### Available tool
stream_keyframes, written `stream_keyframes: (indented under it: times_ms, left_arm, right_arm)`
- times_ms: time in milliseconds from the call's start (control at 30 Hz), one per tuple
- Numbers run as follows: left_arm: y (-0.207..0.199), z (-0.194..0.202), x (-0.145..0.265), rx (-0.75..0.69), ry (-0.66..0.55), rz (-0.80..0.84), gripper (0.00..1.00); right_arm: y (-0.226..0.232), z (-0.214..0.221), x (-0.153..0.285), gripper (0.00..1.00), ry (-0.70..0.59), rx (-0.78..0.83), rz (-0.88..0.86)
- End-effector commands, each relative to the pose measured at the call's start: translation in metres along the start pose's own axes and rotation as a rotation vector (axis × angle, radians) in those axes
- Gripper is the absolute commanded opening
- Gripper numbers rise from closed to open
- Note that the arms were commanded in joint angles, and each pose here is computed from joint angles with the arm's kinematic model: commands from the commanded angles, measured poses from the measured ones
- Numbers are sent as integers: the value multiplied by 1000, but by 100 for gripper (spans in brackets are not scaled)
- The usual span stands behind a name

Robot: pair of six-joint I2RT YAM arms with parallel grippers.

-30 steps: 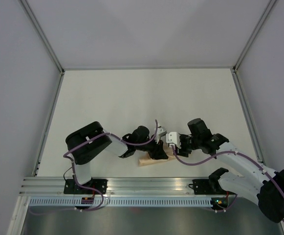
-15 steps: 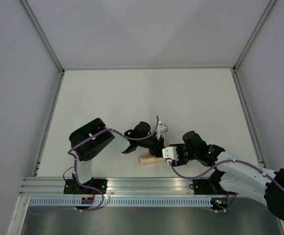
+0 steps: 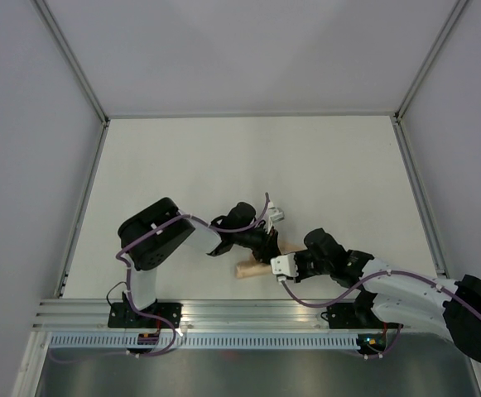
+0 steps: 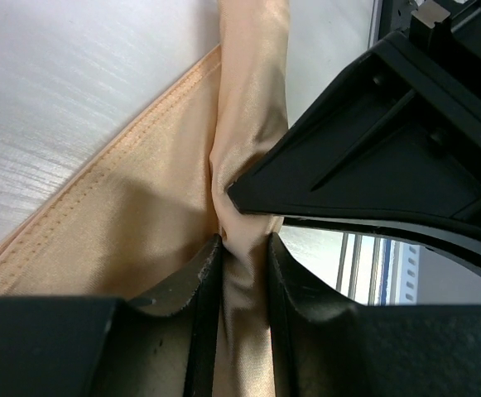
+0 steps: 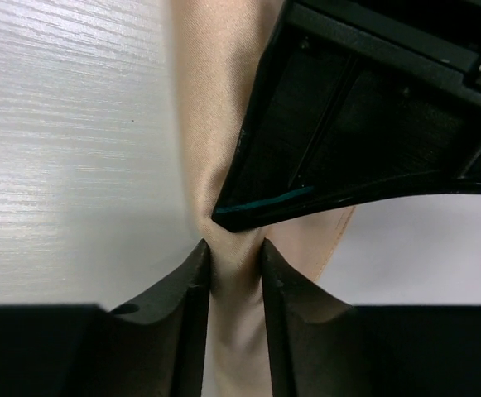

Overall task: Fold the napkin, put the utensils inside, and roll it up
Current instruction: Roll the napkin at the center of the board.

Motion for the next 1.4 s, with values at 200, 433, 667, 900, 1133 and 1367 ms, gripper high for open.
stream_keyframes:
  times_ms: [200,433,667,900,1133,1367]
  left_arm:
    - [38,43,32,160,107,-284,37]
    - [17,-15,54,71,-51,-309,52]
    - [7,-67,107,18,-310,-469,56]
    - [-21,-107,189,-104,-716,-680,62]
    - [-68,-123,235,-292,-859,-682,64]
    - [-109,-127,266,-481,-989,-624,70]
  right_arm:
    - [18,11,-4,6,78,-3,-129]
    - [26,11,-2,0,100,-19,-224]
    - [35,9,-2,1,118,-66,-348]
    - [32,7,-14,1,141,-122,-471]
    - [16,20,-31,1,195,-267,-613]
    - [-7,41,-48,0,254,-419,-672]
Point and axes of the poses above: each gripper's point midway between its finger pads, its own x axis back along the fingers, its own y axis along the line the jaws close on, z = x × y, the point moved 5 cm from there along x, back along the fingers, and after that the axes turned 7 degrees about x, right-handed, at the moved point
